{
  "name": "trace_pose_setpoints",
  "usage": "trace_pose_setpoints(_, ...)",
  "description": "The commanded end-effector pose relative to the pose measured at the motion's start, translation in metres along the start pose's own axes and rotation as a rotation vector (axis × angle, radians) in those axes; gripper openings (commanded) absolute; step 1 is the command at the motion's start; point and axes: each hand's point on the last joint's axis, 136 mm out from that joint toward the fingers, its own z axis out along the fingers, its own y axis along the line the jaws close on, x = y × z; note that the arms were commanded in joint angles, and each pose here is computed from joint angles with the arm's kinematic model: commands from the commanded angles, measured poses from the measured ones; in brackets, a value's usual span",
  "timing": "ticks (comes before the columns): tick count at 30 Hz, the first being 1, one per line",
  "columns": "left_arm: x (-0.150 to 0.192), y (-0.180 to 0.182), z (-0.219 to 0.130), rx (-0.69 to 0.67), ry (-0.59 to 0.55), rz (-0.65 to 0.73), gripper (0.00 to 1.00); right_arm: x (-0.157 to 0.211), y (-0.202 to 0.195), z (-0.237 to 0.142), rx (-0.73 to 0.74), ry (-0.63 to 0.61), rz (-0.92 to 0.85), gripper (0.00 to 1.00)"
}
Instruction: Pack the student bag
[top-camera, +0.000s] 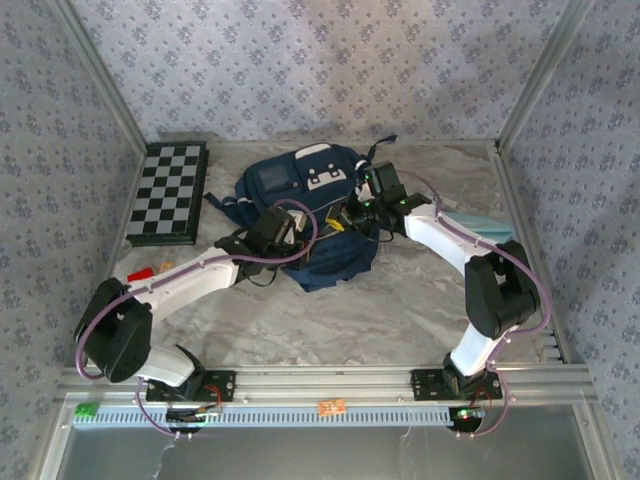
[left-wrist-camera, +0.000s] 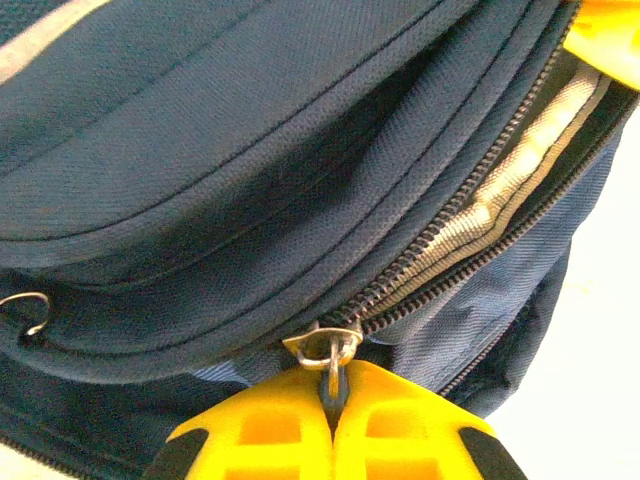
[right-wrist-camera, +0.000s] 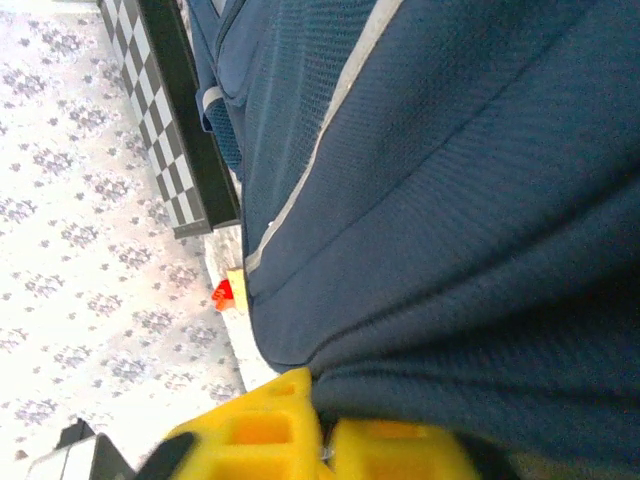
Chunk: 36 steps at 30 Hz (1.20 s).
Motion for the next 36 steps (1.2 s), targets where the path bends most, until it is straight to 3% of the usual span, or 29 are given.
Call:
trace_pose_setpoints(1,-0.011,0.028,-0.019,-0.095,-0.068,-0.044,0.00,-0.005,-0.001,-0.010,0.028,-0.059,-0.011,0.00)
trace_pose_setpoints(9,-0.010,0.121,-0.032,-0.240,-0.086,-0.330,0.00,0.027,-0.015,-0.015,0.026,-0.036,0.044,0.00)
trace_pose_setpoints(11,-0.015,0.127,-0.033,-0.241,-0.080,-0.357,0.00,0.031,-0.014,-0.016,0.014,-0.050,0.046,0.00)
trace_pose_setpoints(14,-0.023,0.107,-0.034,-0.146,-0.116,-0.318,0.00,0.029,-0.011,-0.012,0.018,-0.053,0.046,0.00)
trace_pose_setpoints(20,-0.006,0.166,-0.052,-0.379,-0.117,-0.460,0.00,0.023,-0.009,-0.033,0.033,-0.084,0.017,0.00)
trace_pose_setpoints(25,-0.013,0.198,-0.043,-0.412,-0.186,-0.541,0.00,0.023,-0.017,-0.035,0.032,-0.063,0.027,0.00)
trace_pose_setpoints(30,-0.037,0.192,-0.039,-0.359,-0.241,-0.483,0.00,0.026,-0.013,-0.031,0.011,-0.026,0.014,0.00)
trace_pose_setpoints(36,-0.016,0.169,-0.040,-0.289,-0.184,-0.418,0.00,0.033,0.002,-0.033,-0.001,0.007,-0.067,0.00)
